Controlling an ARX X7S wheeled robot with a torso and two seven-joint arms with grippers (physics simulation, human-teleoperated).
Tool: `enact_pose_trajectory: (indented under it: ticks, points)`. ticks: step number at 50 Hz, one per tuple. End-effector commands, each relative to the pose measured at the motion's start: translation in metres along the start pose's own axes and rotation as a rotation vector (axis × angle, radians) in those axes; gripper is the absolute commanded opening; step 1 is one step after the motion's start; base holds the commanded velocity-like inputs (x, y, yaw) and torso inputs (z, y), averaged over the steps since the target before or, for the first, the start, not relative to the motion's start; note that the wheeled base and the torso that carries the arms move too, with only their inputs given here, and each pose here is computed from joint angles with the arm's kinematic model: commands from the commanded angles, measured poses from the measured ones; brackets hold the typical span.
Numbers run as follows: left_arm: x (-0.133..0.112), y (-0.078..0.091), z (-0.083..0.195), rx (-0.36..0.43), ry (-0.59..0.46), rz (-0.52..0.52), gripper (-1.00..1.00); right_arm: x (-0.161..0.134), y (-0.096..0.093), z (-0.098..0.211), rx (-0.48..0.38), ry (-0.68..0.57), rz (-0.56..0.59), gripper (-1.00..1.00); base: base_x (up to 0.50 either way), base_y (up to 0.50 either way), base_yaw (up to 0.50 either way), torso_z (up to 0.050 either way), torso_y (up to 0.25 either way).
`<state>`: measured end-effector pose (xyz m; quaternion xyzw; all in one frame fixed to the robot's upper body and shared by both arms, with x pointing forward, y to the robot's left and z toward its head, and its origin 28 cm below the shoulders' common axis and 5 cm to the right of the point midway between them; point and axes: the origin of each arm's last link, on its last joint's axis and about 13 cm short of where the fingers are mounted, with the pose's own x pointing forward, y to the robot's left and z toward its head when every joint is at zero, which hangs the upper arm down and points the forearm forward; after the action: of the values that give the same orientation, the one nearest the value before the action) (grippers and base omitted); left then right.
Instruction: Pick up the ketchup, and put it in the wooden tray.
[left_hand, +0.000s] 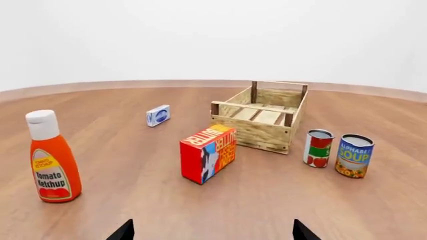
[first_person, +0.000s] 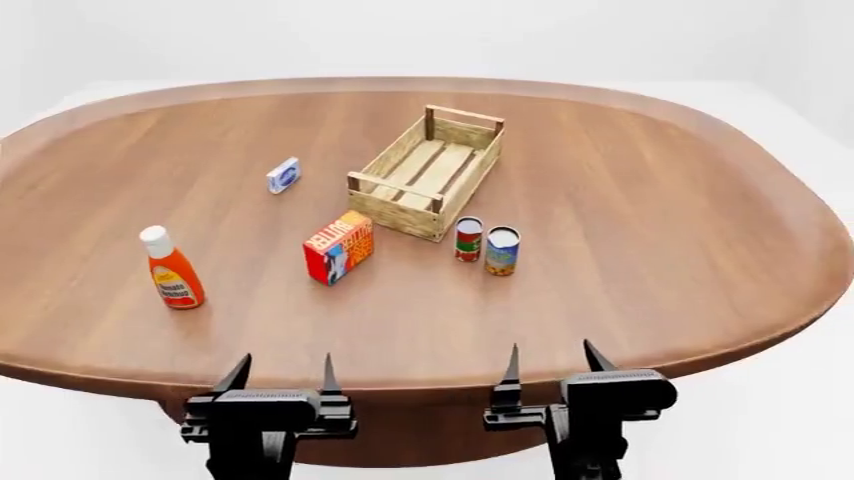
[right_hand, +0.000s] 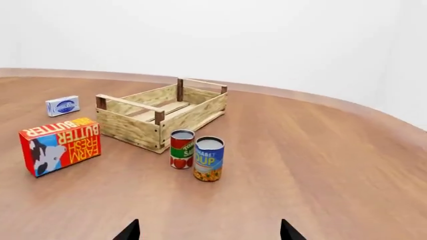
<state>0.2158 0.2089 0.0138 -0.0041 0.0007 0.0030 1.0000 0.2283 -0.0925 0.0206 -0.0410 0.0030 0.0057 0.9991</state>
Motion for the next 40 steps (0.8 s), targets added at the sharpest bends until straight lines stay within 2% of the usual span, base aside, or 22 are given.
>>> enact_pose_trajectory:
  ticks: [1,10,21,30,40]
  points:
    - [0.006,0.002,0.004,-0.009,-0.008,0.008,1.00,0.010,-0.002,0.007,-0.028,-0.011,0.009,1.00,0.00,-0.50,0.00,0.000,0.000]
    - [0.013,0.003,0.006,0.005,-0.001,0.051,1.00,0.016,-0.005,0.011,-0.036,-0.022,0.012,1.00,0.00,-0.50,0.00,0.000,0.000]
    - [0.025,0.006,0.021,-0.010,-0.027,0.036,1.00,0.028,-0.009,0.022,-0.062,-0.038,0.009,1.00,0.00,-0.49,0.00,0.000,0.000]
    - [0.050,0.012,0.040,0.033,-0.054,0.019,1.00,0.044,-0.019,0.042,-0.052,-0.032,0.011,1.00,0.00,-0.01,0.00,0.000,0.000]
    - [0.079,0.021,0.066,0.073,-0.068,0.033,1.00,0.058,-0.026,0.064,-0.103,-0.031,0.042,1.00,0.00,0.00,0.00,0.000,0.000]
